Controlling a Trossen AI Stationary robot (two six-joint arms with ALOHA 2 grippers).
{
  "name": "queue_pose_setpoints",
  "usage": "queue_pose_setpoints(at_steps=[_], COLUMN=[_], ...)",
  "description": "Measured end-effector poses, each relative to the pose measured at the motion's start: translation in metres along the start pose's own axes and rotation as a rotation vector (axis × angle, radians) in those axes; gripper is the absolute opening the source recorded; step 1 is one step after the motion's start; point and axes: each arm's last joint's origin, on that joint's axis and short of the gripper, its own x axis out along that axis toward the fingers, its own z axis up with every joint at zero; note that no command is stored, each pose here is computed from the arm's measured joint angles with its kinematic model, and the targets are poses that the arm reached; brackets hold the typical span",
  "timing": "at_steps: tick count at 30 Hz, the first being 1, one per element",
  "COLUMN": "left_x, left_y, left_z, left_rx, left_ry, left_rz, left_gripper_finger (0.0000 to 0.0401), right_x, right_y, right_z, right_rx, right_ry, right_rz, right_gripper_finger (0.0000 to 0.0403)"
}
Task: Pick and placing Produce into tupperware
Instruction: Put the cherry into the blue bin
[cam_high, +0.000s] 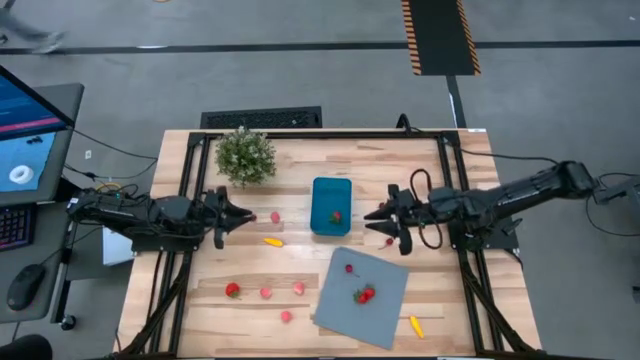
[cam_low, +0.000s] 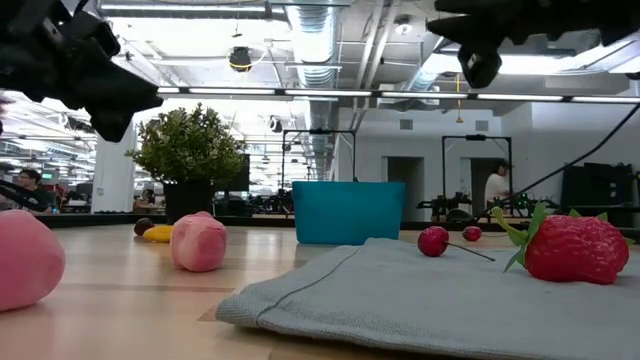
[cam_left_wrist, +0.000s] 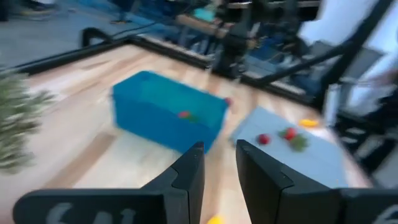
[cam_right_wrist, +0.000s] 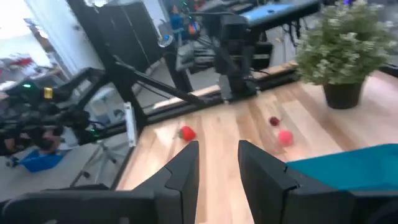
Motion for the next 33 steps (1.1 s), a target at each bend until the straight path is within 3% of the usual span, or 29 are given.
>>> queue_pose_setpoints(at_steps=[6, 10, 14, 17, 22, 27, 33], left_x=[-0.002, -0.006, -0.008, -0.004, 0.008, 0.018, 0.047], left_y=[0.005, 0.004, 0.004, -0.001, -0.001, -0.003, -0.001], left_z=[-0.006, 0.0, 0.006, 0.013, 0.023, 0.035, 0.046], left_rx=[0.081, 0.107, 0.052, 0.025, -0.199, -0.212, -0.225], left_ry=[0.09, 0.161, 0.24, 0.256, 0.344, 0.629, 0.746], left_rz=[0.094, 0.141, 0.229, 0.198, 0.314, 0.383, 0.497], left_gripper_finger=[0.0083, 0.0083, 0.0083, 0.0083, 0.0083, 0.0083, 0.0083], right_x=[-0.008, -0.012, -0.012, -0.014, -0.016, -0.016, -0.015], right_y=[0.012, 0.019, 0.028, 0.035, 0.039, 0.04, 0.04], right_z=[-0.01, -0.021, -0.027, -0.025, -0.025, -0.026, -0.027], right_rx=[0.01, 0.061, 0.06, 0.039, 0.005, -0.01, -0.027], right_ry=[-0.174, -0.176, -0.185, -0.229, -0.25, -0.247, -0.242], right_rz=[0.091, 0.093, 0.095, 0.129, 0.108, 0.084, 0.082], right_gripper_finger=[0.0134, 0.0134, 0.0135, 0.0134, 0.0132, 0.0132, 0.0128])
